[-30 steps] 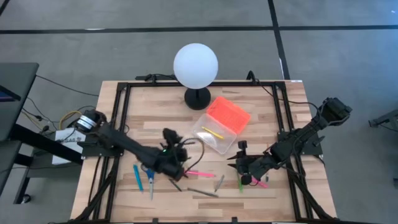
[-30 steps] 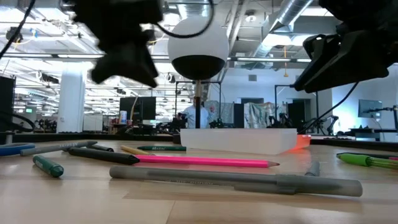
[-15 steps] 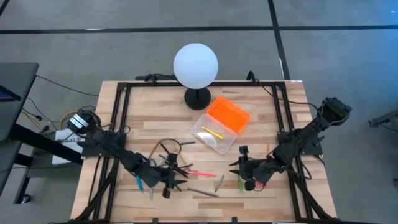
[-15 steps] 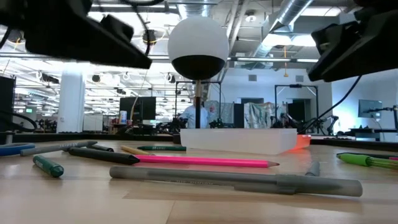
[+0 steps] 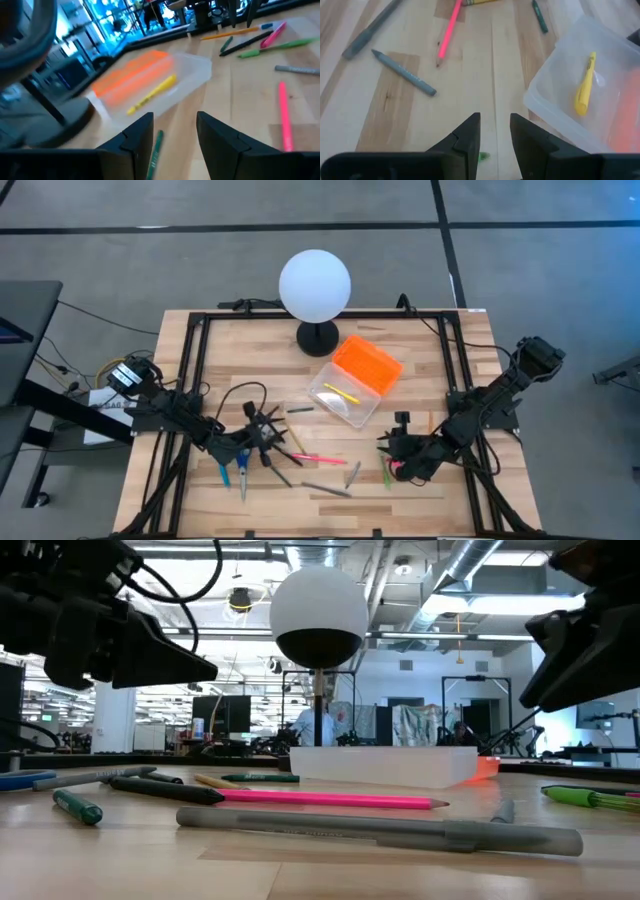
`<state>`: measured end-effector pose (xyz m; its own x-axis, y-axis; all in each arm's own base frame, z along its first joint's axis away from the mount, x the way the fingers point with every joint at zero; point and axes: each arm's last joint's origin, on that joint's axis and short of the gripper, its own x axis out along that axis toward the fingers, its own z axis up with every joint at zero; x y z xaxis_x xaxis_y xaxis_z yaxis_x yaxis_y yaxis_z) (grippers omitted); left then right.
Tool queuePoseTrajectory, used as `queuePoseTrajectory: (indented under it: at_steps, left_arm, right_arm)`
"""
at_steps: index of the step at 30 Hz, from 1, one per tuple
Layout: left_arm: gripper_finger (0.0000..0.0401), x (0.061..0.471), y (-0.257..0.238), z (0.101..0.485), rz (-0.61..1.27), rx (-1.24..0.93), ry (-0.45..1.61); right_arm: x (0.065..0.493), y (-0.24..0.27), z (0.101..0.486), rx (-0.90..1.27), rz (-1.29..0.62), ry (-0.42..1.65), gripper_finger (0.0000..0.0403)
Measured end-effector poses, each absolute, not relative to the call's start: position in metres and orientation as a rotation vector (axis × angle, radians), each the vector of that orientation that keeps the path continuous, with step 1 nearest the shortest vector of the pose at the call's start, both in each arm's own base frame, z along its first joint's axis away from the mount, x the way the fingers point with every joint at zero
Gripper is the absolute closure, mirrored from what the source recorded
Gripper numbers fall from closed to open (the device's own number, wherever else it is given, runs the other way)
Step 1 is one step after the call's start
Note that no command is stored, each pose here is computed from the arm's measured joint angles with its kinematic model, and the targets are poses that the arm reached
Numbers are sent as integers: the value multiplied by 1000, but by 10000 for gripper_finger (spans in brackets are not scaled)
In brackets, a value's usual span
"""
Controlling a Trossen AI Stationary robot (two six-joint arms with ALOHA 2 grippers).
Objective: Pick & place school supplies into a supply box
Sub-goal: Put the dark green crayon into the orange supply box
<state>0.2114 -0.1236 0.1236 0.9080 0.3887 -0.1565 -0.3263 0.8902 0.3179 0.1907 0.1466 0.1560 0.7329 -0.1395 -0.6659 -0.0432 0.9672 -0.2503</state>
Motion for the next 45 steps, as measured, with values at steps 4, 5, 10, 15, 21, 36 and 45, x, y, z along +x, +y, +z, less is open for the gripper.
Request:
queuePoseTrajectory:
  at_steps: [4, 5, 10, 15, 21, 36, 45]
  left_arm:
    - [256, 216, -127, 129, 383, 348, 216]
    - [256, 217, -128, 130, 378, 342, 212]
    - [256, 219, -132, 128, 280, 356, 240]
    - [256, 219, -133, 127, 275, 345, 245]
    - [256, 218, -133, 126, 277, 351, 252]
    - [256, 218, -132, 126, 280, 330, 252]
    - [256, 218, -132, 126, 278, 332, 255]
  right_arm:
    - [189, 148, 158, -237, -28, 755, 302]
    - [188, 148, 160, -222, -17, 752, 302]
    - [177, 146, 180, -134, -43, 809, 302]
    - [157, 141, 188, 25, -159, 884, 302]
    - [147, 140, 173, 98, -280, 1023, 302]
    - [149, 138, 146, 18, -387, 1196, 302]
    - [142, 132, 135, 21, -407, 1201, 302]
